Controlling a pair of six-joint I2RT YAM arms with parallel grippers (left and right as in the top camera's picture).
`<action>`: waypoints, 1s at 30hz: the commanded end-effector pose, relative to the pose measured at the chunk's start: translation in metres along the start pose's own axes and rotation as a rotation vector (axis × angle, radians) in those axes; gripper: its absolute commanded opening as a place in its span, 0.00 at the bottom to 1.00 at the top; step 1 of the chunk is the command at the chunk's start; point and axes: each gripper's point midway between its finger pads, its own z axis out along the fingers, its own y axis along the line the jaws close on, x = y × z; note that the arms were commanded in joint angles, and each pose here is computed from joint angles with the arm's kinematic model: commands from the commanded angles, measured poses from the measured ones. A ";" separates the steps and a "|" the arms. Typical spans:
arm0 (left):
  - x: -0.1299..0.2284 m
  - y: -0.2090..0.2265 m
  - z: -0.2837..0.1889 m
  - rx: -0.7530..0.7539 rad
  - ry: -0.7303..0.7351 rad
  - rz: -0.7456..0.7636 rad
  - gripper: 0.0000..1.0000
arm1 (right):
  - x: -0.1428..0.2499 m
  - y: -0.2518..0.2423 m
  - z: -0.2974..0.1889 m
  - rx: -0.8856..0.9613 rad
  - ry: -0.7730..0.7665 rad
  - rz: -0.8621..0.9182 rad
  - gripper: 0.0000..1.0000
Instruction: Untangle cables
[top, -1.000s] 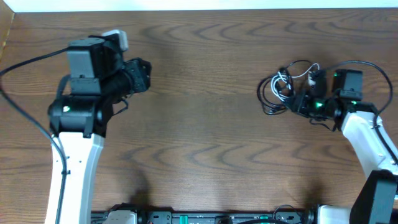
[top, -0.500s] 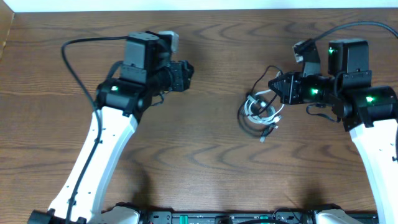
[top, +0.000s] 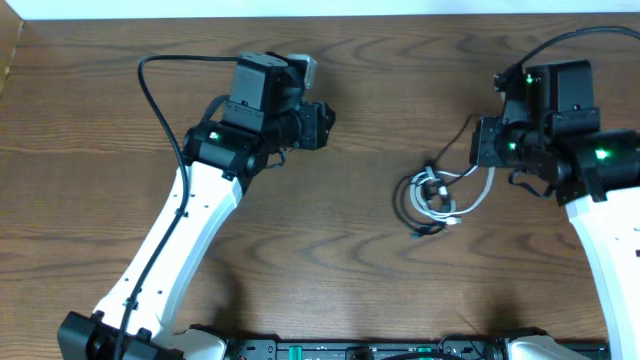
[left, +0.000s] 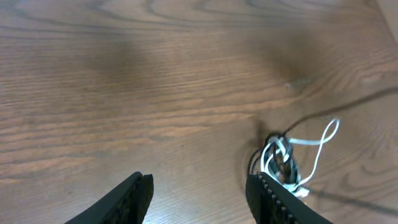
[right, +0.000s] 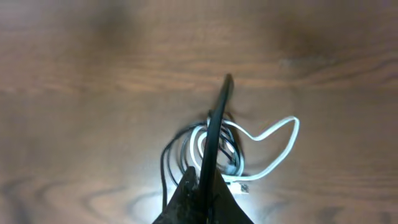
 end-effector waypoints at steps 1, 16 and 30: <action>0.009 -0.011 0.003 0.026 0.027 0.028 0.54 | -0.016 -0.008 0.011 0.059 -0.030 -0.016 0.01; 0.025 -0.045 0.011 0.081 0.064 0.092 0.54 | -0.075 0.012 0.050 -0.044 -0.187 0.005 0.01; 0.034 -0.041 0.015 0.073 0.091 0.085 0.54 | -0.074 0.026 0.055 -0.121 -0.149 -0.018 0.66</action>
